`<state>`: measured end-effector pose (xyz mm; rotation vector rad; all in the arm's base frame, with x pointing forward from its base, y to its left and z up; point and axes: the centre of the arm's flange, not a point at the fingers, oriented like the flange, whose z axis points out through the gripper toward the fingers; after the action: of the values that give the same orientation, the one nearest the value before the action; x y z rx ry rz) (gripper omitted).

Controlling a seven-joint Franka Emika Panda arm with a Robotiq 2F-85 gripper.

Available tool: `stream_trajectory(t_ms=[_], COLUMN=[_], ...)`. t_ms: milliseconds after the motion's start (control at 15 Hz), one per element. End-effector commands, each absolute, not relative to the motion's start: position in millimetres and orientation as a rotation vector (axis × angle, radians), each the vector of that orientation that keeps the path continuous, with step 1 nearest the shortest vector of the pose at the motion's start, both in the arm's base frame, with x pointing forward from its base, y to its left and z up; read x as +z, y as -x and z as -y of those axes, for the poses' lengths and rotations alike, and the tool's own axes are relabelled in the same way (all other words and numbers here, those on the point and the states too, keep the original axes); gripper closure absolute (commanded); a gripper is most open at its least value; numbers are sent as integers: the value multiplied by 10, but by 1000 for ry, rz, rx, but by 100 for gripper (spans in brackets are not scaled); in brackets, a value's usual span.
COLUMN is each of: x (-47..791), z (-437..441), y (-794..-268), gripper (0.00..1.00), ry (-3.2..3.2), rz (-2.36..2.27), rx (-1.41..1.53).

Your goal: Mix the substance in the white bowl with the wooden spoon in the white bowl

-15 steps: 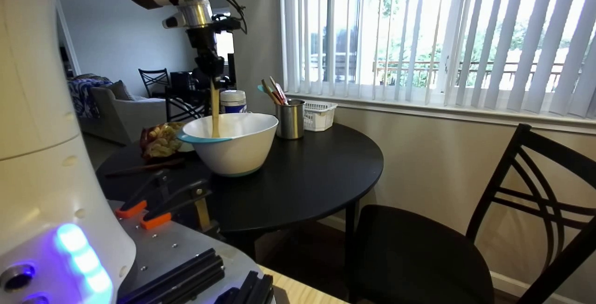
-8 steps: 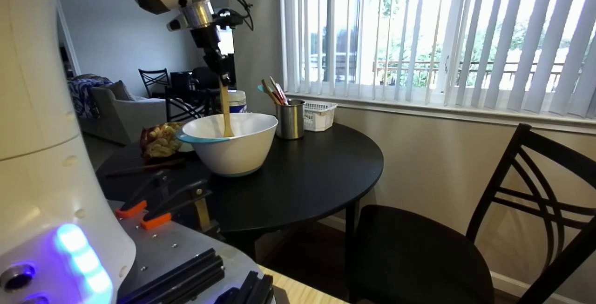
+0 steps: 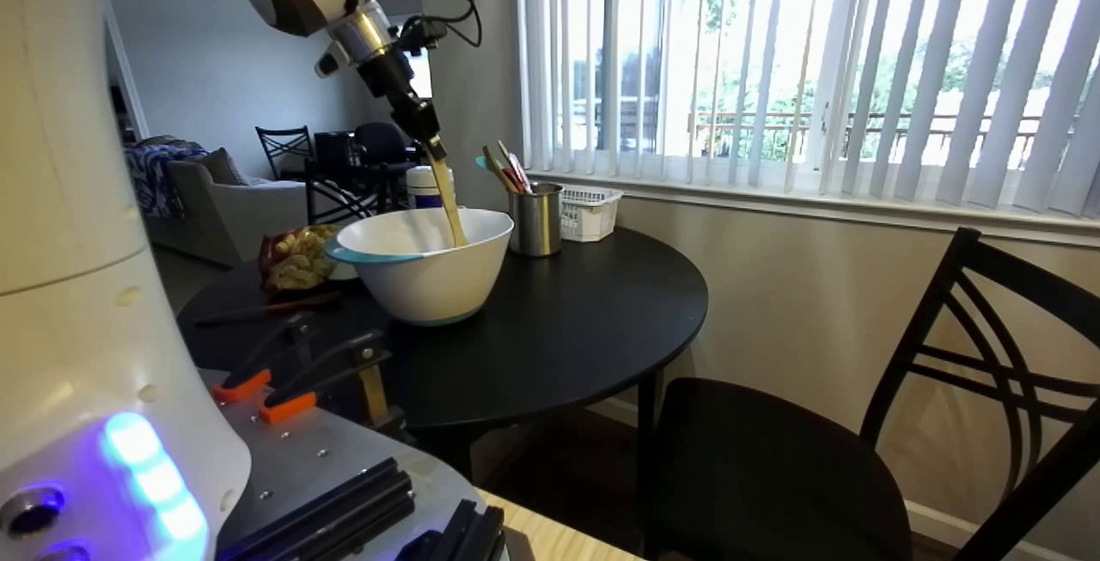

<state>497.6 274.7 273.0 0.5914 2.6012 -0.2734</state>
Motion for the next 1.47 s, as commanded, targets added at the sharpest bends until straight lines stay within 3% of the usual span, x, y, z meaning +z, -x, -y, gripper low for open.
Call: stream_trajectory(t_ms=[0, 467, 1067, 1400], x=[2716, 2632, 2684, 2705], z=[-2691, -2725, -2932, -2888], y=[-4820, -4645, -4684, -4755], gripper=[97, 97, 97, 97], ry=[-532, -330, -323, -447], rz=[-2628, -2804, -2986, -2893], rx=[-366, -389, 41, 14])
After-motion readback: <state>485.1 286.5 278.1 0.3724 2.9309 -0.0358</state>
